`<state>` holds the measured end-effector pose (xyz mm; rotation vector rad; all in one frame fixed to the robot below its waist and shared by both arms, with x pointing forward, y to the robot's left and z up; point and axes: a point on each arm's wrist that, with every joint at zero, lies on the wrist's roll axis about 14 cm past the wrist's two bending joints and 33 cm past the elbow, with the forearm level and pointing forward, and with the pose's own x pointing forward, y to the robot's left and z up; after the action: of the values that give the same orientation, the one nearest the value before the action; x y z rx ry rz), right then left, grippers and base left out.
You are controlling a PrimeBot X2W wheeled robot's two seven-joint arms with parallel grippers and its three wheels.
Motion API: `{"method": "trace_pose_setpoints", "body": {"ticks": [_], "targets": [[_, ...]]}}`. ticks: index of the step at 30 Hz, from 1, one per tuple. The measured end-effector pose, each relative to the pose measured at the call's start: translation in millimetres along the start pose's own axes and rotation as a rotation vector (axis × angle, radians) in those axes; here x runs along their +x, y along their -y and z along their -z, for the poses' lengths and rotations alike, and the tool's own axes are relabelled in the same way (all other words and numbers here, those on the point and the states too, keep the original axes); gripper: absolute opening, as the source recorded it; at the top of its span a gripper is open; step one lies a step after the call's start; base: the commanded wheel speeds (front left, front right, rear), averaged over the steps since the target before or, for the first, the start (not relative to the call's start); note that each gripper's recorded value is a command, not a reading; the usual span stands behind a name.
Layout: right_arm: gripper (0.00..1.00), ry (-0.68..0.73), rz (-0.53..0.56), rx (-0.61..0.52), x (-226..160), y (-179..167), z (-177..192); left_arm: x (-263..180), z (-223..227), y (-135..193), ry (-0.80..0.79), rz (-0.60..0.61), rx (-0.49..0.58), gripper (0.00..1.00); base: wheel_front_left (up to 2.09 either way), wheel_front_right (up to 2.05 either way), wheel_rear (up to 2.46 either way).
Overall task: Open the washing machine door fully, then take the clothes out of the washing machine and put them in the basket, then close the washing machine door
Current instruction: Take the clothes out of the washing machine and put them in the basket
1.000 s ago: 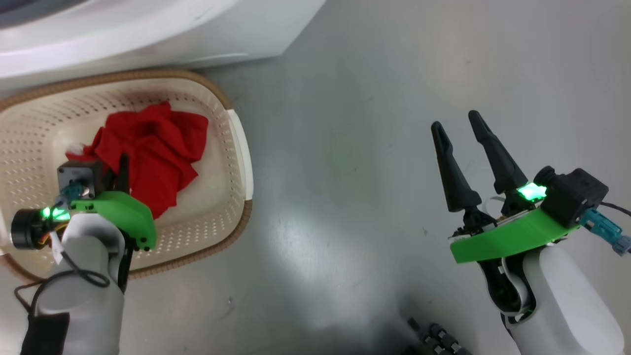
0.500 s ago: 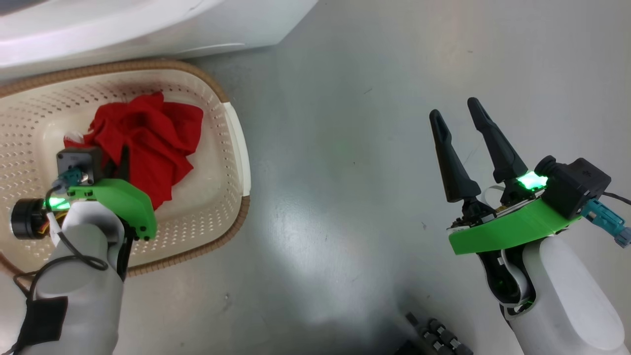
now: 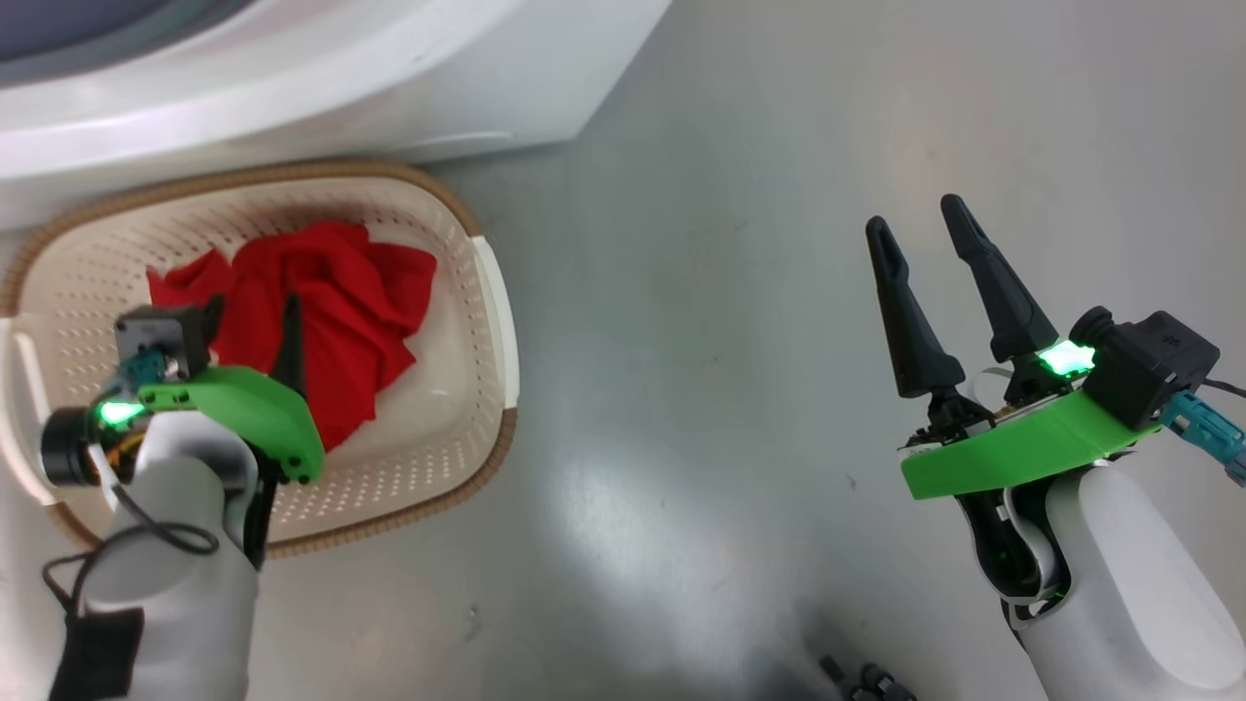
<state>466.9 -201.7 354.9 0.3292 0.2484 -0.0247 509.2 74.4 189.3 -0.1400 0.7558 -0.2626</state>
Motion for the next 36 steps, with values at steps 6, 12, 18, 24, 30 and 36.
{"method": "trace_pose_setpoints", "body": {"ticks": [6, 12, 18, 24, 30, 36], "targets": [[1.00, 0.034, -0.021, -0.007, -3.6, -6.5, -16.9, -20.4, -17.6, -0.7, 0.060, -0.014, -0.010, 1.00, 0.00, 0.00, 0.00], [1.00, 0.058, -0.038, -0.010, -14.0, -13.4, -30.0, -43.6, -47.0, -2.6, 0.158, -0.033, -0.029, 1.00, 0.00, 0.00, 0.00], [1.00, 0.084, -0.057, -0.014, -27.7, -19.8, -43.9, -73.8, -75.0, -8.4, 0.260, -0.057, -0.018, 1.00, 0.00, 0.00, 0.00], [1.00, 0.103, -0.071, -0.015, -43.7, -25.7, -53.5, -107.0, -101.4, -16.1, 0.364, -0.088, -0.011, 1.00, 0.00, 0.00, 0.00], [1.00, 0.126, -0.084, -0.019, -60.0, -29.8, -63.4, -139.8, -118.0, -14.5, 0.447, -0.100, 0.000, 1.00, 0.00, 0.00, 0.00], [1.00, 0.150, -0.095, -0.029, -76.2, -32.1, -73.3, -172.8, -133.6, -14.5, 0.531, -0.115, 0.008, 1.00, 0.00, 0.00, 0.00]]}}
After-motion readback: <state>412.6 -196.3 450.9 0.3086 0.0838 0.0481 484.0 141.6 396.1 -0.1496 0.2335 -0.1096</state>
